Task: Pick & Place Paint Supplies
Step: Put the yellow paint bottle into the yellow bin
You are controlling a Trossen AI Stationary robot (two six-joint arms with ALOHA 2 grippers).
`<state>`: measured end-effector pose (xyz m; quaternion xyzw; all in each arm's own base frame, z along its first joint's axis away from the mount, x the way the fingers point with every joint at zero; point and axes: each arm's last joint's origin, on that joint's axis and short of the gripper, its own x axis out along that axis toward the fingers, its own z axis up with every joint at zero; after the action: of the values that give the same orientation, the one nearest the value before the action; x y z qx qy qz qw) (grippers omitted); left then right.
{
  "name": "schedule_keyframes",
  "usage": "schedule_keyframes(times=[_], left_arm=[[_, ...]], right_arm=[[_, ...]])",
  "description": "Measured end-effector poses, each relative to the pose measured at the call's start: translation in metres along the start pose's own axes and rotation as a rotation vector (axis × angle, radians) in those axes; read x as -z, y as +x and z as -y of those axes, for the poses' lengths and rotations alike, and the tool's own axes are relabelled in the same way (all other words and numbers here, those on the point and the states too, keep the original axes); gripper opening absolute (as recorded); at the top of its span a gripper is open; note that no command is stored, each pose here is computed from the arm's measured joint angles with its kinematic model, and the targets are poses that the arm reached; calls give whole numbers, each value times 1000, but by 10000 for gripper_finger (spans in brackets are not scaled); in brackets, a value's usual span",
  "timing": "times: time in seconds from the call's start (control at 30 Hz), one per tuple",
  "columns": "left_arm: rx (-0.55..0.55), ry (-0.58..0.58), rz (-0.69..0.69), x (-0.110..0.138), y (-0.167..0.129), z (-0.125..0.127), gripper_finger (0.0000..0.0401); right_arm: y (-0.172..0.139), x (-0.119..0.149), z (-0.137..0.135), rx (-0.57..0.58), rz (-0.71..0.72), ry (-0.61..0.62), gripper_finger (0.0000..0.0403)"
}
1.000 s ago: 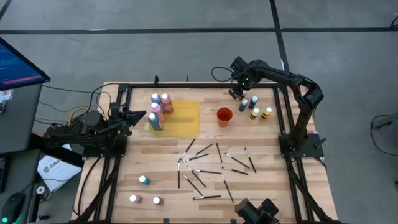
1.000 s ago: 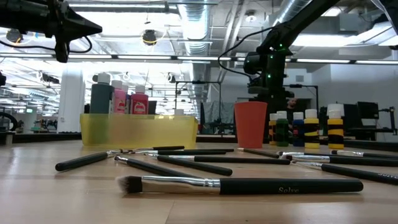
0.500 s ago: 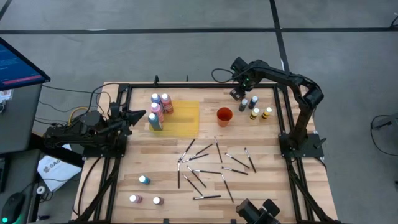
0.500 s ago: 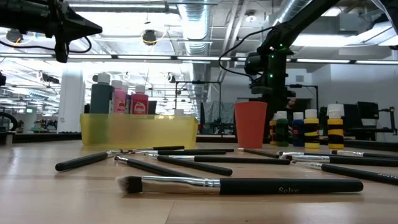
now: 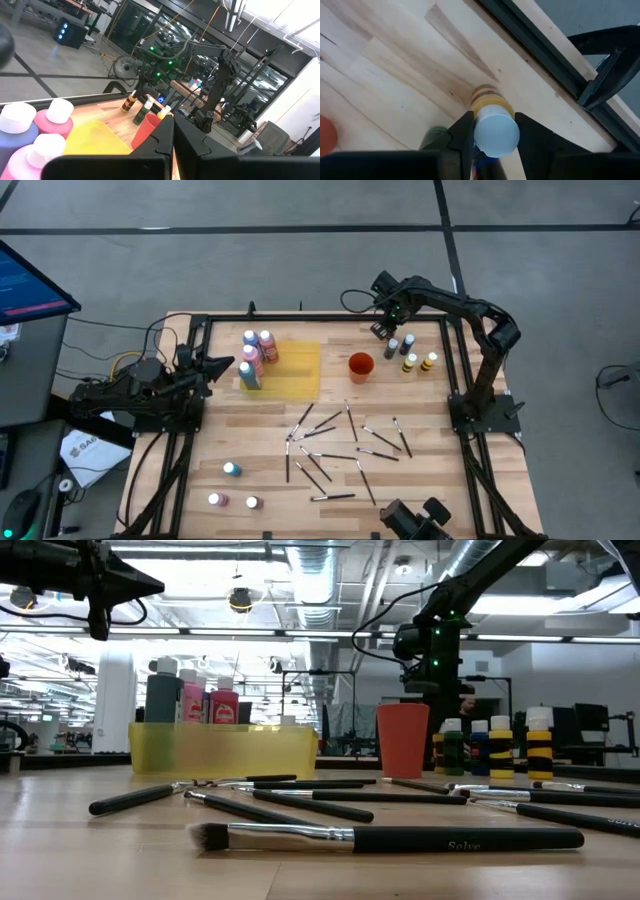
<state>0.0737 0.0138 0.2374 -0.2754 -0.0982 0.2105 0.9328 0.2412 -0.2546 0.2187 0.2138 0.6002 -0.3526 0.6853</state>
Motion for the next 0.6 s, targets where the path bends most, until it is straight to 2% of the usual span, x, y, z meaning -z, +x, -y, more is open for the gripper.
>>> schedule_keyframes(times=[0.1,0.27,0.6], left_arm=[[0,0,0,0,0,0,1],[1,-1,1,0,0,0,1],[3,-3,4,0,0,0,1]], right_arm=[[-11,-6,-1,-3,29,-3,111],[-49,-23,-14,-18,137,-35,111],[-108,-39,-88,-119,400,-162,111]])
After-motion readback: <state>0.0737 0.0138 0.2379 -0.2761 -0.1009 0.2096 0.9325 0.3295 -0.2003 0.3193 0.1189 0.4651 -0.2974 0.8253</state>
